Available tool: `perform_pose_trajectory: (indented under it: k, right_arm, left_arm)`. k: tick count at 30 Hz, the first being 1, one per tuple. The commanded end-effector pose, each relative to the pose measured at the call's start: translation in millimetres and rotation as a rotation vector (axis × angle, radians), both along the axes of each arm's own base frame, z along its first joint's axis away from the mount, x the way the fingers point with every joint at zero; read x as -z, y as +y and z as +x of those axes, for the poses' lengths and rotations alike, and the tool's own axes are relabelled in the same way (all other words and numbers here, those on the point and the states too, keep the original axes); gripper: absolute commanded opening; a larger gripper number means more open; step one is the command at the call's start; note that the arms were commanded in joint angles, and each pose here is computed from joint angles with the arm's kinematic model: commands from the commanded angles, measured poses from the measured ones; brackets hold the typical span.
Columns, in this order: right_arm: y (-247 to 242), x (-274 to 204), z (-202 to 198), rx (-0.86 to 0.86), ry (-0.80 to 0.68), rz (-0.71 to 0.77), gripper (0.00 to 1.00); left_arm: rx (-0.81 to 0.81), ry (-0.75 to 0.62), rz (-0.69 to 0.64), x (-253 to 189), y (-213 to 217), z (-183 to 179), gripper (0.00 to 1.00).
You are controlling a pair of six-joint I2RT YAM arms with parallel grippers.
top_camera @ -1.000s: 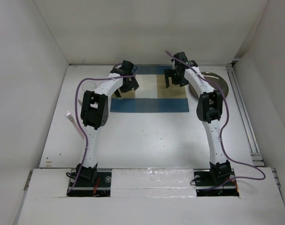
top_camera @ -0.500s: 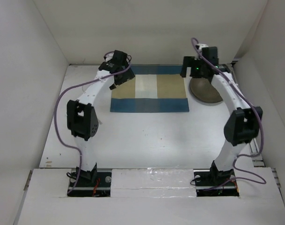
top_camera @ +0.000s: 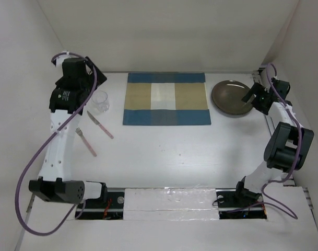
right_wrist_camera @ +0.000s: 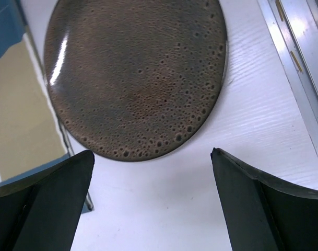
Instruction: Set the dinner table for one person
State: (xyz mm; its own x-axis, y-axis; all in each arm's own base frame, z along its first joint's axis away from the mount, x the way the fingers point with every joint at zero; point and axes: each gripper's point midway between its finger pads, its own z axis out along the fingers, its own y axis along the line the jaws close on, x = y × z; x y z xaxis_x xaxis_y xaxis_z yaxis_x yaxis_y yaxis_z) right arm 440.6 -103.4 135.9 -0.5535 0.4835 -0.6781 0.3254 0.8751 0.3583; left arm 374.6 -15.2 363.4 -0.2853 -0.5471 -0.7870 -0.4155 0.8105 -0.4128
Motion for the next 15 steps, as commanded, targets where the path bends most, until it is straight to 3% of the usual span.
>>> perform_pose_trajectory:
  k: [1, 7, 15]
  right_arm:
    - [-19, -7, 22, 0.072, -0.103, 0.009, 1.00]
    - [-48, 34, 23, 0.134, -0.048, 0.060, 1.00]
    - [-47, 61, 58, 0.059, -0.006, 0.094, 0.97]
  left_arm:
    - [0.039, 0.038, 0.041, 24, 4, -24, 0.99]
    - [-0.006, -0.050, 0.054, 35, 16, -49, 0.99]
    - [0.034, -0.118, 0.063, 38, 12, -61, 0.99]
